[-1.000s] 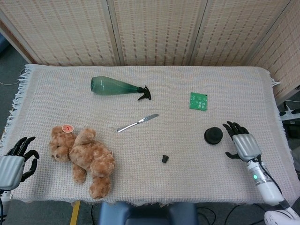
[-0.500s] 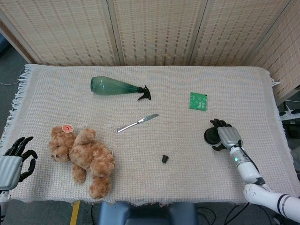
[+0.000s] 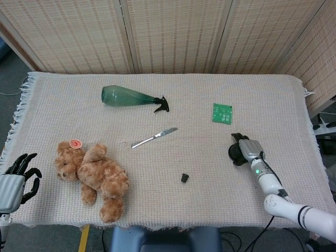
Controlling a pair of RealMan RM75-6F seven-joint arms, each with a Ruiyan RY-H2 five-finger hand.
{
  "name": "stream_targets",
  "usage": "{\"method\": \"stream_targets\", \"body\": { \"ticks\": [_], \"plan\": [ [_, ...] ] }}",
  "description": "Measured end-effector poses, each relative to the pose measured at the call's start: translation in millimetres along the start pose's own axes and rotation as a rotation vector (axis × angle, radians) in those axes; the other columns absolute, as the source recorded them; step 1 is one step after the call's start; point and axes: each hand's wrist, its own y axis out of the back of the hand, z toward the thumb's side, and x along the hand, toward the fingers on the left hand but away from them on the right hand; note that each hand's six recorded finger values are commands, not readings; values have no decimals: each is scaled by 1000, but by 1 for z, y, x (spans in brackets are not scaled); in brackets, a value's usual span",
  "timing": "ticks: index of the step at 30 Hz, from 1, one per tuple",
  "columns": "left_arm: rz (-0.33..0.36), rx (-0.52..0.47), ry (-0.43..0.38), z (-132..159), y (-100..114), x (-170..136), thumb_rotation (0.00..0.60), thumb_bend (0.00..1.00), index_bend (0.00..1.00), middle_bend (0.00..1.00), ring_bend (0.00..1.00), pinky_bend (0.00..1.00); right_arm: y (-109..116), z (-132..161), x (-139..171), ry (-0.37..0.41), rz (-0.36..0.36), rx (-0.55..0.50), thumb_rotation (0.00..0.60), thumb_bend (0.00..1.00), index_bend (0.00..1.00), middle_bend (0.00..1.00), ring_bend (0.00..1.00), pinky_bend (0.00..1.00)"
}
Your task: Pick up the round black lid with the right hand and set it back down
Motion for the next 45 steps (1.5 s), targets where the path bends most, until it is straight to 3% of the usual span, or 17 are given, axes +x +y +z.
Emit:
{"method": "stream_targets", "body": {
  "ticks": [11, 17, 21, 25, 32, 35, 37, 40, 45],
  "plan": [
    [-1, 1, 2, -1, 0, 0, 600, 533, 533, 123, 100, 389, 4, -5, -2, -18, -74, 33, 600, 145, 457, 419, 561, 774],
    [4, -3, 3, -1, 1, 0, 600, 533, 532, 122, 100, 388, 9, -13, 1, -39, -147, 63, 600, 145, 525, 456, 612, 799],
    [4, -2, 4, -1, 1, 0, 600, 532, 531, 122, 100, 389, 16, -10, 7, -11, -211, 56, 600, 145, 531, 457, 612, 799],
    [1, 0, 3, -1, 0, 0, 600, 533, 532, 123, 100, 388, 28, 2, 19, 81, -322, 20, 600, 145, 532, 467, 619, 790],
    [0, 3, 1, 0, 0, 0, 600, 533, 532, 123, 100, 388, 60, 32, 71, 425, -639, -105, 600, 145, 537, 469, 621, 787],
    [-5, 5, 0, 1, -1, 0, 600, 533, 531, 123, 100, 389, 66, 32, 89, 508, -720, -106, 600, 145, 540, 470, 621, 794],
    [-8, 6, 0, 1, -2, 0, 600, 533, 532, 123, 100, 389, 67, 28, 95, 500, -734, -92, 600, 146, 541, 473, 622, 803],
    [-11, 7, 1, 1, -2, 0, 600, 533, 534, 123, 100, 389, 64, 20, 93, 421, -700, -44, 600, 145, 542, 475, 623, 814],
    [-15, 9, 1, 1, -3, 0, 600, 533, 531, 122, 100, 389, 47, -1, 78, 175, -532, 117, 600, 145, 542, 475, 623, 819]
  ]
}}
